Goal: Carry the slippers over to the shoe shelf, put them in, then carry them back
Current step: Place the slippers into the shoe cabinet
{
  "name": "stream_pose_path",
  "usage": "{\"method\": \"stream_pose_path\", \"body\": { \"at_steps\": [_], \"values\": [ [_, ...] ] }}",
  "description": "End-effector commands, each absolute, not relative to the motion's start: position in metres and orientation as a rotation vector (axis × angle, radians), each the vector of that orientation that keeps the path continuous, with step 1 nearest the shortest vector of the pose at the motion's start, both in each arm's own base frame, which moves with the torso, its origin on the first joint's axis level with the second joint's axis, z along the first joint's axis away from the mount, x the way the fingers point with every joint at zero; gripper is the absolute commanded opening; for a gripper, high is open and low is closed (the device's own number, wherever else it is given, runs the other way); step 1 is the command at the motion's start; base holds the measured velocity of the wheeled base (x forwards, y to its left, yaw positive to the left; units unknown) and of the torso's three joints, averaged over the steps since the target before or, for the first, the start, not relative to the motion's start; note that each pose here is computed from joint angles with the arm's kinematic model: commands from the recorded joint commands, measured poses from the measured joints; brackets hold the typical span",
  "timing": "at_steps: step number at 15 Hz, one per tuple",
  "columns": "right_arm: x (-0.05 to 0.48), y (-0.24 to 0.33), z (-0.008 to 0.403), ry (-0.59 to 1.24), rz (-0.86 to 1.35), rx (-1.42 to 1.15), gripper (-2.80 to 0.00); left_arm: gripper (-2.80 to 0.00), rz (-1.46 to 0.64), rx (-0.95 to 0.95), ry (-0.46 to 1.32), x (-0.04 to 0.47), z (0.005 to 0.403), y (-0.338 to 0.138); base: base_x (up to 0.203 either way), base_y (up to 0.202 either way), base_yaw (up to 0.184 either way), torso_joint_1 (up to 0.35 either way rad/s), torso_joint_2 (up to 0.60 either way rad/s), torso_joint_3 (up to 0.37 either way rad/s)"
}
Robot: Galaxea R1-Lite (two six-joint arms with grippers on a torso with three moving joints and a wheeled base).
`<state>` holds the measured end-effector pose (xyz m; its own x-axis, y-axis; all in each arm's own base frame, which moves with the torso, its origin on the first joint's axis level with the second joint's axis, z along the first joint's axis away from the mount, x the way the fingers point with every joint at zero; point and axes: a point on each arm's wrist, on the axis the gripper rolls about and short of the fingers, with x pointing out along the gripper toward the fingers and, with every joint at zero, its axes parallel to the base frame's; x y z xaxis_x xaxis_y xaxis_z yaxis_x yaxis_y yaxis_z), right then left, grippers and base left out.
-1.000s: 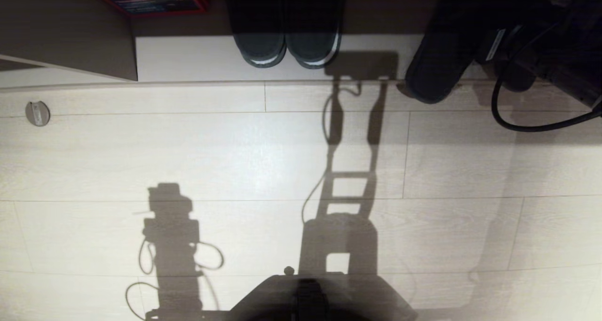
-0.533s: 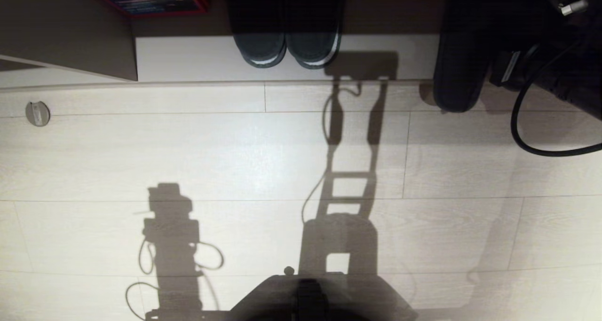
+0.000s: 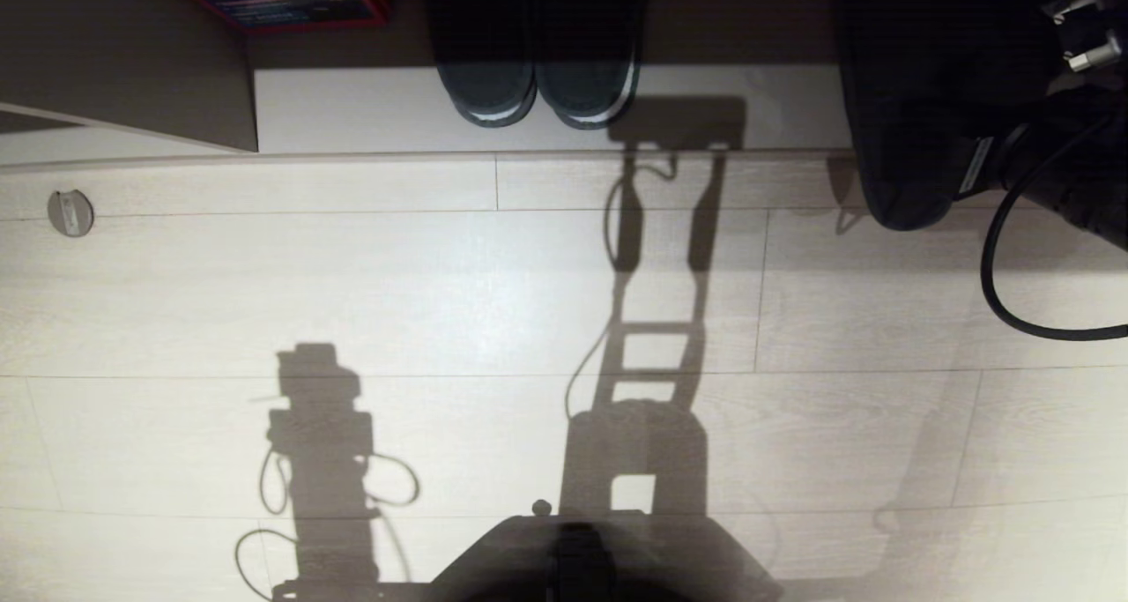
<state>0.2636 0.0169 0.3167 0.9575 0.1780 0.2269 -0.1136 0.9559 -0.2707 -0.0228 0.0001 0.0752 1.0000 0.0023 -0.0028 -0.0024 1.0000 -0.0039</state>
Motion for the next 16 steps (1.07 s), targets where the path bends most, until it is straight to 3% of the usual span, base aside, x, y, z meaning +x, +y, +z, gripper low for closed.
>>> {"method": "stream_pose_path", "body": {
  "at_steps": [1, 4, 8, 16],
  "values": [
    [0.262, 0.018, 0.315, -0.25, 0.154, -0.259, -2.8, -2.8, 0.002, -0.005, 0.003, -0.023, 0.075, 0.0, 0.0, 0.0, 0.0, 0.0, 0.0, 0.0],
    [0.266, 0.018, 0.313, -0.247, 0.158, -0.253, -2.8, -2.8, 0.003, -0.005, 0.003, -0.023, 0.075, 0.0, 0.0, 0.0, 0.0, 0.0, 0.0, 0.0],
    [0.292, 0.023, 0.326, -0.38, 0.145, -0.245, -2.8, -2.8, 0.002, -0.005, 0.003, -0.023, 0.075, 0.0, 0.0, 0.0, 0.0, 0.0, 0.0, 0.0],
    [0.292, 0.028, 0.338, -0.382, 0.166, -0.24, -2.8, -2.8, 0.003, -0.005, 0.003, -0.023, 0.075, 0.0, 0.0, 0.0, 0.0, 0.0, 0.0, 0.0]
  ]
}}
